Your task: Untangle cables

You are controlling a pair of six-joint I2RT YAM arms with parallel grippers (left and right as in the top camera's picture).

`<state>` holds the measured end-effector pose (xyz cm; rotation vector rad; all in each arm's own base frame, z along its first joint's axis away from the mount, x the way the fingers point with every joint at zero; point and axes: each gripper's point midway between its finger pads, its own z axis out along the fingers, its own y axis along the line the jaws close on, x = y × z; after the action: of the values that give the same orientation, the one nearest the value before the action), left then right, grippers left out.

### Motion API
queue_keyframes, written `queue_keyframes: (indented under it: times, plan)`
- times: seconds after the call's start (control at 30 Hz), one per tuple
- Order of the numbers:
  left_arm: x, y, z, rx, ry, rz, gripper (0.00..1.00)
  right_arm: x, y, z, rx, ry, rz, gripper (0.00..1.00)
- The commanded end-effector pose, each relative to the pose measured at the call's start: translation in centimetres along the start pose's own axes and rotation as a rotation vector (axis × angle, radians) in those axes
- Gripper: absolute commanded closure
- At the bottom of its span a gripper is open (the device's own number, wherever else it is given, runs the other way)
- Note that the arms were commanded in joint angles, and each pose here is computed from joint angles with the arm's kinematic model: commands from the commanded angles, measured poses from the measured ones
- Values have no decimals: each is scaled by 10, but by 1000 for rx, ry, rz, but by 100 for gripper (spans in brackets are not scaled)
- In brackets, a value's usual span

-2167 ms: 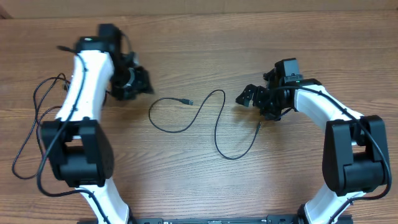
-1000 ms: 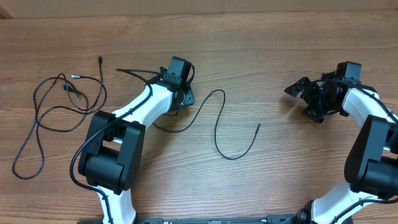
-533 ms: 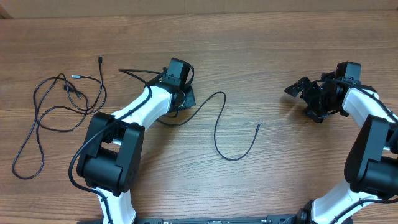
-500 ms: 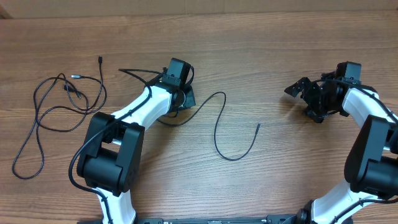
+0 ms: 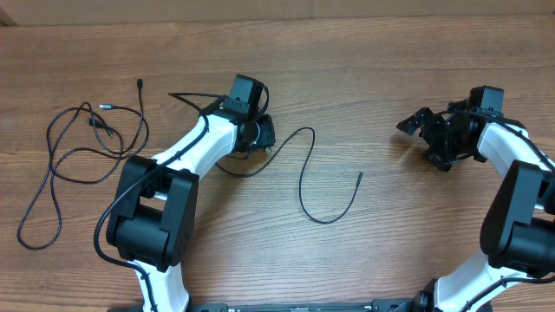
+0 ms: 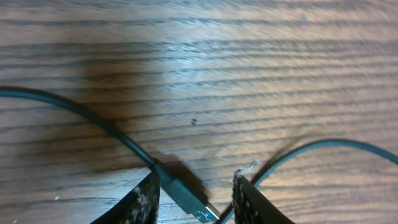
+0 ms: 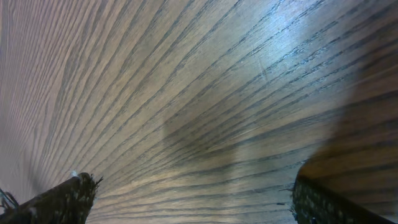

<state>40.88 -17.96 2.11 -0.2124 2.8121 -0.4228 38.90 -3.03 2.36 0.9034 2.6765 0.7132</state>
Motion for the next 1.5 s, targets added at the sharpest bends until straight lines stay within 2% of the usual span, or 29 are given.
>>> queue_keyframes:
  times: [0.0,0.17,0.47,0.53,0.67,0.7,0.9,1.1,1.2,1.3,1.33,1.43,1.47]
  plan:
    - [-7,7,2,-82,-54,-67,60,4,-7,5,18,12,16,0]
    - [0,16,6,-147,-71,-103,61,4,-7,5,18,12,16,0]
    - [22,29,34,-195,2,-102,61,4,-7,5,18,12,16,0]
    - [29,32,41,-197,32,-104,69,4,-7,5,18,12,16,0]
    - [38,25,43,-151,88,-92,95,4,-7,5,18,12,16,0]
    - [37,20,41,-128,94,-78,96,4,-7,5,18,12,16,0]
    - [2,-18,-4,20,62,71,96,4,-7,5,18,12,16,0]
    - [-35,-50,-69,58,-7,283,96,4,-7,5,18,12,16,0]
    - [-43,-62,-96,63,-15,326,96,4,-7,5,18,12,16,0]
    - [-37,-60,-99,50,14,321,96,4,-7,5,18,12,16,0]
    - [-34,-57,-98,42,30,318,94,4,-7,5,18,12,15,0]
    - [-24,-48,-87,17,71,288,56,4,-7,5,18,12,16,0]
    - [-22,-45,-84,4,75,272,48,4,-7,5,18,12,16,0]
